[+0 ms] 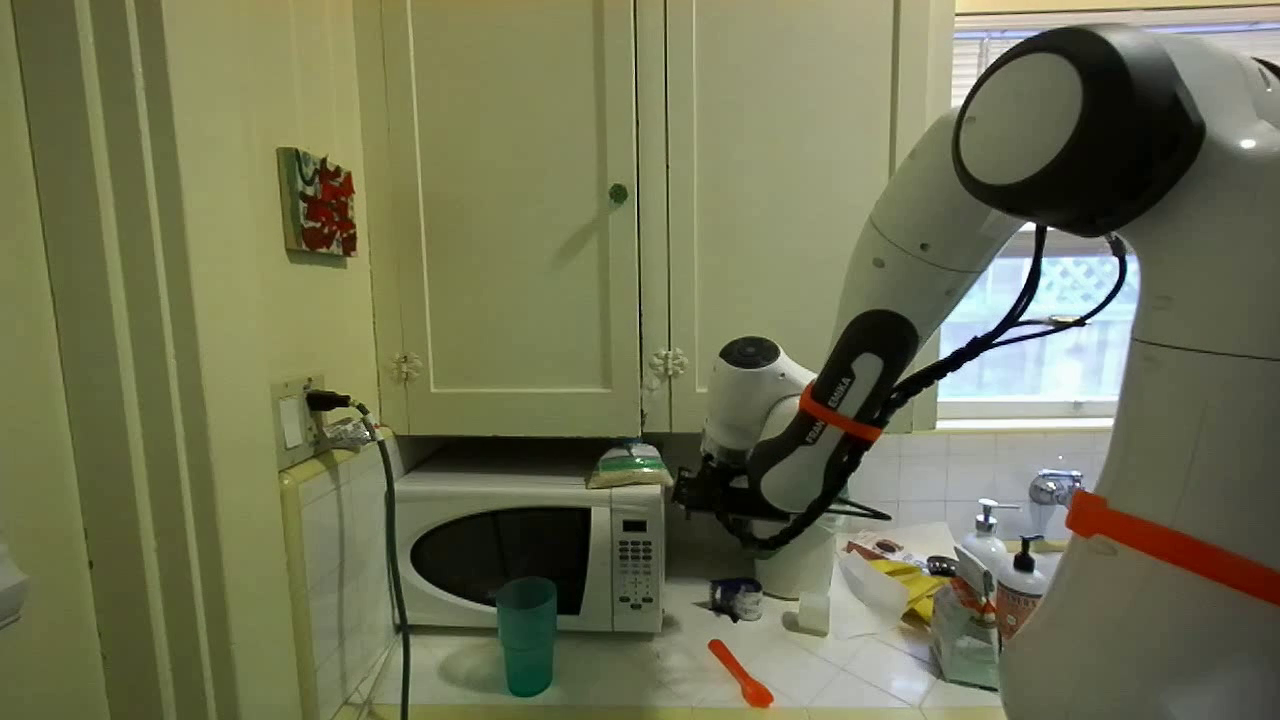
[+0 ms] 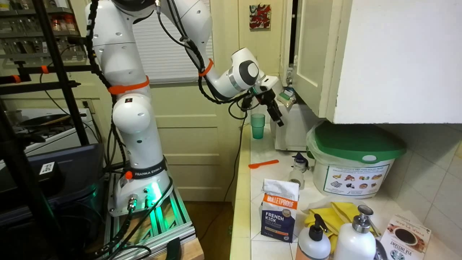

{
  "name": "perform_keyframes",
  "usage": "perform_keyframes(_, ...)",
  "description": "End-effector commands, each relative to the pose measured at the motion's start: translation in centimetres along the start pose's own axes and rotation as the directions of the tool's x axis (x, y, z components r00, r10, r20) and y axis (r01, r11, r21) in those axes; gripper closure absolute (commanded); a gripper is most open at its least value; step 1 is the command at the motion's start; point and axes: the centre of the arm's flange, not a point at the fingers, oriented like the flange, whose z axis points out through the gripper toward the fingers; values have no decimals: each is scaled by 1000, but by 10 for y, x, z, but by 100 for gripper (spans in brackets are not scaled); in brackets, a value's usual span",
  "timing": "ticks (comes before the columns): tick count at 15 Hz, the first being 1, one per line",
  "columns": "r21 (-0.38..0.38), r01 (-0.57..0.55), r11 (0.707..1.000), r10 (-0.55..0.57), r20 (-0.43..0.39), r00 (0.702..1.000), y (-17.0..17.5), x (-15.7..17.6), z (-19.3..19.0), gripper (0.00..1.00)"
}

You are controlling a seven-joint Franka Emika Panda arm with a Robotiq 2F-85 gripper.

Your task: Move the tape and orange spoon to the right then move the bin forwards.

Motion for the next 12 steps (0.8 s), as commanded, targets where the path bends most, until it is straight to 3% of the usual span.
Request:
perform_keyframes(1, 51, 4, 999, -4, 9, 1000, 13, -11, 33, 0)
perform_keyframes(3, 57, -6, 998, 4, 30, 1000, 19, -12, 44, 0)
perform_keyframes(10, -52, -30, 998, 34, 66, 997, 39, 3, 75, 0)
perform_keyframes(12, -126, -18, 992, 29, 82, 996, 37, 14, 77, 0)
